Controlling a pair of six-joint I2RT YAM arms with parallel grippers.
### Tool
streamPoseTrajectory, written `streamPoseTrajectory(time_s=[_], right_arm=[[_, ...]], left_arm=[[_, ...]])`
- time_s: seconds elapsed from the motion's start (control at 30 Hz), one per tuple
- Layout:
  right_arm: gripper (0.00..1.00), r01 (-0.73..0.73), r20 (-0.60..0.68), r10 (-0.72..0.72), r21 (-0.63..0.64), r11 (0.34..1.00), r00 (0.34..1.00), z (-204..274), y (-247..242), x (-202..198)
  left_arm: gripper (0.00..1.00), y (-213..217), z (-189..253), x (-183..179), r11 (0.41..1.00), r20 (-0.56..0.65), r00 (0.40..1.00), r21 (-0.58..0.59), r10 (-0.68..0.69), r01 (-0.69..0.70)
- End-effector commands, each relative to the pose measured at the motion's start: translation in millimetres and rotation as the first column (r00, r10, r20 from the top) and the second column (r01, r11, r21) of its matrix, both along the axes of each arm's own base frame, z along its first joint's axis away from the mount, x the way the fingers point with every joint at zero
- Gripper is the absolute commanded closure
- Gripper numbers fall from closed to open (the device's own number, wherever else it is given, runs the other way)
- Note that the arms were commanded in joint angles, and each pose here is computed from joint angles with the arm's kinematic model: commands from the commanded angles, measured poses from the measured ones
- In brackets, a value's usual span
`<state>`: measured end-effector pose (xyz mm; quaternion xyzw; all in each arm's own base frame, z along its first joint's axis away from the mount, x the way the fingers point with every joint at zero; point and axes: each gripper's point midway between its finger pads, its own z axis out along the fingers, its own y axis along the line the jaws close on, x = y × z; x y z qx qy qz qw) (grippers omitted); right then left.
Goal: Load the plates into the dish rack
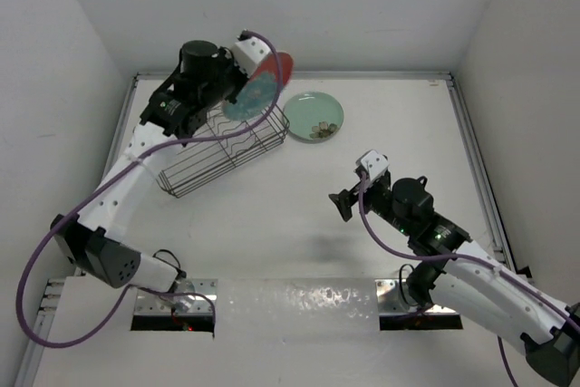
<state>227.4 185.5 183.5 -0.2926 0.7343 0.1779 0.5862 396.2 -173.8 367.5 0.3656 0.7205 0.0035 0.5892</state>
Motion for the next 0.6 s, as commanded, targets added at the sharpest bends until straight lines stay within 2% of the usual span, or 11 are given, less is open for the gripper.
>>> streamPoseTrajectory(time_s=[0.0,0.23,0.57], right_arm=[[0.07,0.014,-0.009,-0.014,0.005,1.0,1.0,-4,1,2],[0.07,0.009,-0.046,-0.01,-0.019,1.0,0.999,-23,2,1],[0.07,0.015,-0.078,-0.017,-0.028,0.999,0.997,-38,-1,-2]], left_arm=[[1.0,62,62,46,0.97,0.273,0.934,0.012,0.23,-0.243],[1.0,76,32,72,0.949,0.299,0.922,0.119,0.245,-0.291],[1.0,88,-14,102,0.936,0.275,0.926,0.166,0.257,-0.309]])
